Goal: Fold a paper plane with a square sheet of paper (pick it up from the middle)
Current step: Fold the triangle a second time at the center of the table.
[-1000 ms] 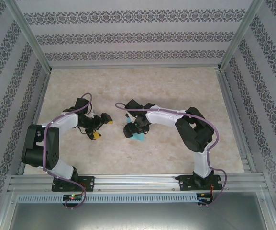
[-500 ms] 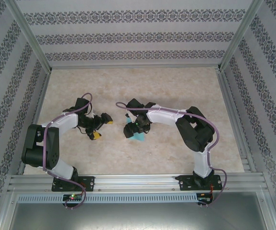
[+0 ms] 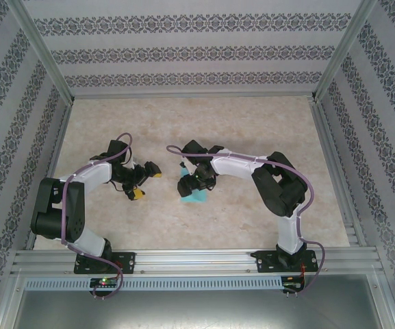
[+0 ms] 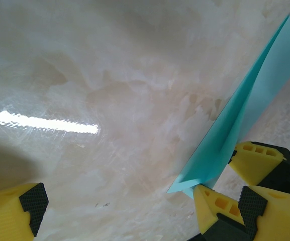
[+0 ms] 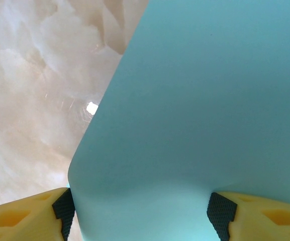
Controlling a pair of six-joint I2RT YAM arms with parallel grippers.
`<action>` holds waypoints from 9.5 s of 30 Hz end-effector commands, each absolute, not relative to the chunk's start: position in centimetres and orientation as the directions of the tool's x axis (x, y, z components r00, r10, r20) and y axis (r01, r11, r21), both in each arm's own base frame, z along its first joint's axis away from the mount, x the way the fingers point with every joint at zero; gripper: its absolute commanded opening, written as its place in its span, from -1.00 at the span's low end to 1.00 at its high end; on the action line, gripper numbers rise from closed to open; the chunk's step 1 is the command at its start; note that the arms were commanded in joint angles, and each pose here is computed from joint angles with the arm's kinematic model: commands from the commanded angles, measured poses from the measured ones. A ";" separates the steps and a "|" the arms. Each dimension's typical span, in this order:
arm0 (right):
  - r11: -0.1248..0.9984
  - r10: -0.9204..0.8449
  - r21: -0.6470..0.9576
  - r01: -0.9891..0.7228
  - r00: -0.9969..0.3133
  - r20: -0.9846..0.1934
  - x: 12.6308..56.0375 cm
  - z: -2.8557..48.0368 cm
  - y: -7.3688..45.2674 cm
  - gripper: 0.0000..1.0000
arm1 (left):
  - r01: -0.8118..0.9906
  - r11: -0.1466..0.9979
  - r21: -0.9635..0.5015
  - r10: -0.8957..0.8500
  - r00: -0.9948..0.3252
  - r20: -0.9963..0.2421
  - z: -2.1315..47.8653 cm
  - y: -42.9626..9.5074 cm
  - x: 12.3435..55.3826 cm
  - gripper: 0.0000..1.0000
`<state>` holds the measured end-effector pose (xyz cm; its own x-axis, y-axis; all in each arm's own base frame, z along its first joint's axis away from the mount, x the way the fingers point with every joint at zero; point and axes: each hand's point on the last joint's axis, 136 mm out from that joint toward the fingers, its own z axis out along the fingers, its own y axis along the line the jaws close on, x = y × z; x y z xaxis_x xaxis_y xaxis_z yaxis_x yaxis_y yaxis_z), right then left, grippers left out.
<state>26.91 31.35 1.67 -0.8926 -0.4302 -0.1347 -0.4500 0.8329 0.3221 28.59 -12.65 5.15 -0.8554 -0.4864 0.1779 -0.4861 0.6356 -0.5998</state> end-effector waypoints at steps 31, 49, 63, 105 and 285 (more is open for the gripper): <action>0.760 -0.364 0.540 -0.362 -0.925 -0.109 26.9 -1.8 29.4 0.26 | -0.293 0.642 -0.708 -0.233 -0.955 0.183 3.3 -24.1 30.6 -0.90; 0.695 -0.173 0.640 -0.327 -0.940 -0.292 30.7 5.9 31.2 0.41 | -0.339 0.700 -0.629 -0.238 -0.941 0.242 -0.3 -23.1 28.5 -1.00; 0.828 -0.164 0.513 -0.228 -0.972 -0.168 30.5 1.4 29.5 -0.24 | -0.279 0.675 -0.683 -0.201 -0.960 0.194 1.7 -23.9 29.4 -1.00; 0.752 0.027 0.656 -0.060 -0.992 -0.122 31.8 5.3 28.4 -0.61 | -0.276 0.531 -0.801 -0.212 -0.959 0.189 4.1 -26.8 31.6 -0.85; 0.718 -0.121 0.650 -0.249 -0.964 -0.236 32.4 2.6 28.9 -0.95 | -0.194 0.601 -0.775 -0.141 -0.981 0.136 3.6 -28.2 31.9 -0.81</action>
<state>32.15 28.50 3.03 -0.9727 -0.0859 -0.2157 -0.2117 0.7097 0.6719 32.48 -27.16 3.15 -0.9734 -0.1788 0.1433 -0.2240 0.6114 -0.7589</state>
